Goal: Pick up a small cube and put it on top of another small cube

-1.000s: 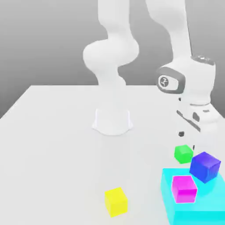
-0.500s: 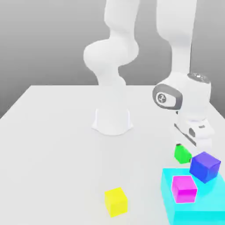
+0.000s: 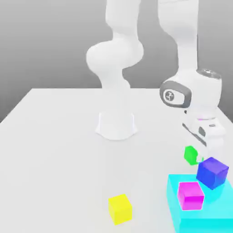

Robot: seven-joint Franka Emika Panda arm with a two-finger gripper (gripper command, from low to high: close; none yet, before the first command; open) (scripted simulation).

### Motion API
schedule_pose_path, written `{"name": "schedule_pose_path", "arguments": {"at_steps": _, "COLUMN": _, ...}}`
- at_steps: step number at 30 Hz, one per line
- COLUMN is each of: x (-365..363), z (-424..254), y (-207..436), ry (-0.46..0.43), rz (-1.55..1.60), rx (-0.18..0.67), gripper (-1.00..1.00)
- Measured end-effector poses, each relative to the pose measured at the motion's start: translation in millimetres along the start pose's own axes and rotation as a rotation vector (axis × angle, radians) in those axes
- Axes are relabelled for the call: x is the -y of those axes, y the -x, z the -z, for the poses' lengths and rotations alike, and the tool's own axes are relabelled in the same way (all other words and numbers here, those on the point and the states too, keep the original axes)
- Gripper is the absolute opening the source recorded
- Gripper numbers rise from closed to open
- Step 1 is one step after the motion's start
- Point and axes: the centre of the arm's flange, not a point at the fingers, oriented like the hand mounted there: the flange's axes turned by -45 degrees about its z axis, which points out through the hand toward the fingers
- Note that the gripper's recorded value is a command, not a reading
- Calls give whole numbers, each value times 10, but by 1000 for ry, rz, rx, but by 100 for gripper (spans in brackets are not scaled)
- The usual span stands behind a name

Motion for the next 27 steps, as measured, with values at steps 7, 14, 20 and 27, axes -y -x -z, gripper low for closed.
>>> {"name": "schedule_pose_path", "arguments": {"at_steps": 7, "x": 60, "z": 205, "y": 7, "ry": -11, "rz": -2, "rx": 1, "gripper": -100}}
{"name": "schedule_pose_path", "arguments": {"at_steps": 14, "x": -95, "z": 402, "y": 2, "ry": -24, "rz": 139, "rx": -6, "gripper": -100}}
{"name": "schedule_pose_path", "arguments": {"at_steps": 20, "x": -451, "z": 652, "y": 12, "ry": -22, "rz": 378, "rx": -17, "gripper": -100}}
{"name": "schedule_pose_path", "arguments": {"at_steps": 27, "x": -853, "z": 974, "y": 101, "ry": -18, "rz": 658, "rx": -21, "gripper": -100}}
